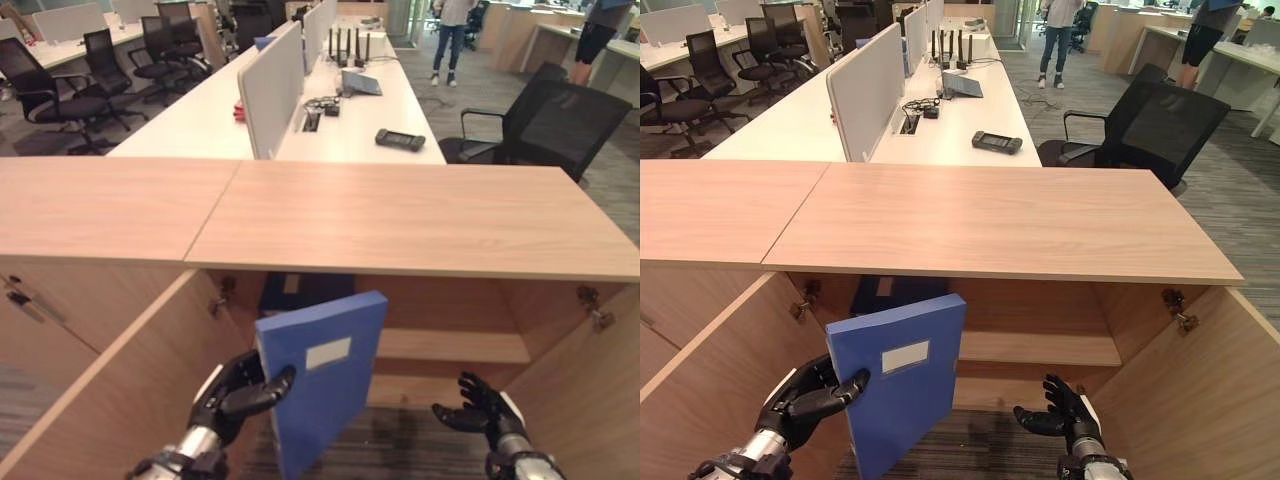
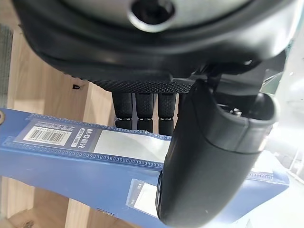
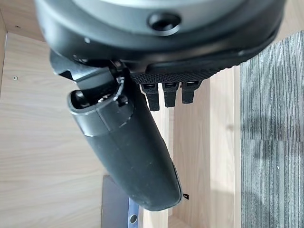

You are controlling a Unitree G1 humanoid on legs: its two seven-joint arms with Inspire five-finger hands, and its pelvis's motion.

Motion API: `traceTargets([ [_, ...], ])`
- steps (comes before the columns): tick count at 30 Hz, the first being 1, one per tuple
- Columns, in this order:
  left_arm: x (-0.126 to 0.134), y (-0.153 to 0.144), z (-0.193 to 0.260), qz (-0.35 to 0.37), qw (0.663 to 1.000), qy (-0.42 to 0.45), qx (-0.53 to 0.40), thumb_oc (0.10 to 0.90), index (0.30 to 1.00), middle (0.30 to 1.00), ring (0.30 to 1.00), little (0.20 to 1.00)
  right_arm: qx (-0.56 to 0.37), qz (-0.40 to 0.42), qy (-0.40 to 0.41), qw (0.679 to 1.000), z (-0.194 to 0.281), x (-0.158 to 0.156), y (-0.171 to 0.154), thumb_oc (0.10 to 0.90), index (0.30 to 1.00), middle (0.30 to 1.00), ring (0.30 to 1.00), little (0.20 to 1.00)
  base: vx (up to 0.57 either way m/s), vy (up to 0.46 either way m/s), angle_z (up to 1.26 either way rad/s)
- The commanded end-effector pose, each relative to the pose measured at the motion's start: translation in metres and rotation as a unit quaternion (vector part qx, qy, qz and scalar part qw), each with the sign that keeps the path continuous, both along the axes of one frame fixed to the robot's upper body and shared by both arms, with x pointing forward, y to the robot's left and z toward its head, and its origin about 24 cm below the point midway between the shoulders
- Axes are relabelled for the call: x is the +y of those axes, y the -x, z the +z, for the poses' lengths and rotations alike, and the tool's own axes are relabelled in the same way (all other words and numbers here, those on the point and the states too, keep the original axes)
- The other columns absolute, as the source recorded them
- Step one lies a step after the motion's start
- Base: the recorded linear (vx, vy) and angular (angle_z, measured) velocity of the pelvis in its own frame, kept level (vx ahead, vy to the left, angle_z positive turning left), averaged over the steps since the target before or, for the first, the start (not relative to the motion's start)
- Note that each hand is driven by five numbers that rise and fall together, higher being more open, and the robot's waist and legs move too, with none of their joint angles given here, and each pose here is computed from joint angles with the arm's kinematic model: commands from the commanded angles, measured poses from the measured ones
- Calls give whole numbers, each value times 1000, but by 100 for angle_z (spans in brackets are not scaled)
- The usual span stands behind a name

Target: Put the empty folder in the office cabinet

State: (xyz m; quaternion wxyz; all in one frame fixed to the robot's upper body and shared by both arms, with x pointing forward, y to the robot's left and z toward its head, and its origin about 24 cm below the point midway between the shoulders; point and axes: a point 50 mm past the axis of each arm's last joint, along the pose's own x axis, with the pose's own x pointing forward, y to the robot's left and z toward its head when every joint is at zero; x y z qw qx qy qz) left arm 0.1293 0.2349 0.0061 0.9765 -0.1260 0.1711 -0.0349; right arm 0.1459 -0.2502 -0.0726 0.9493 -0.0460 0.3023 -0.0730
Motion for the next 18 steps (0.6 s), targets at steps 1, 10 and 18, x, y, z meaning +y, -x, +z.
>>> traceTargets([
  [1,13,-27,51,4,987,-43,-157,400,300,300,300,300,-141,17,50,989,53,-16,-52,800,900,900,900,900,0,0,0],
  [10,-4,-50,63,-51,978,-18,-204,400,300,300,300,300,-197,79,-93,973,68,15,-79,800,900,900,900,900,0,0,0],
  [18,-39,-81,75,-155,957,25,-246,400,300,300,300,300,-183,246,-277,911,74,101,-96,800,900,900,900,900,0,0,0],
])
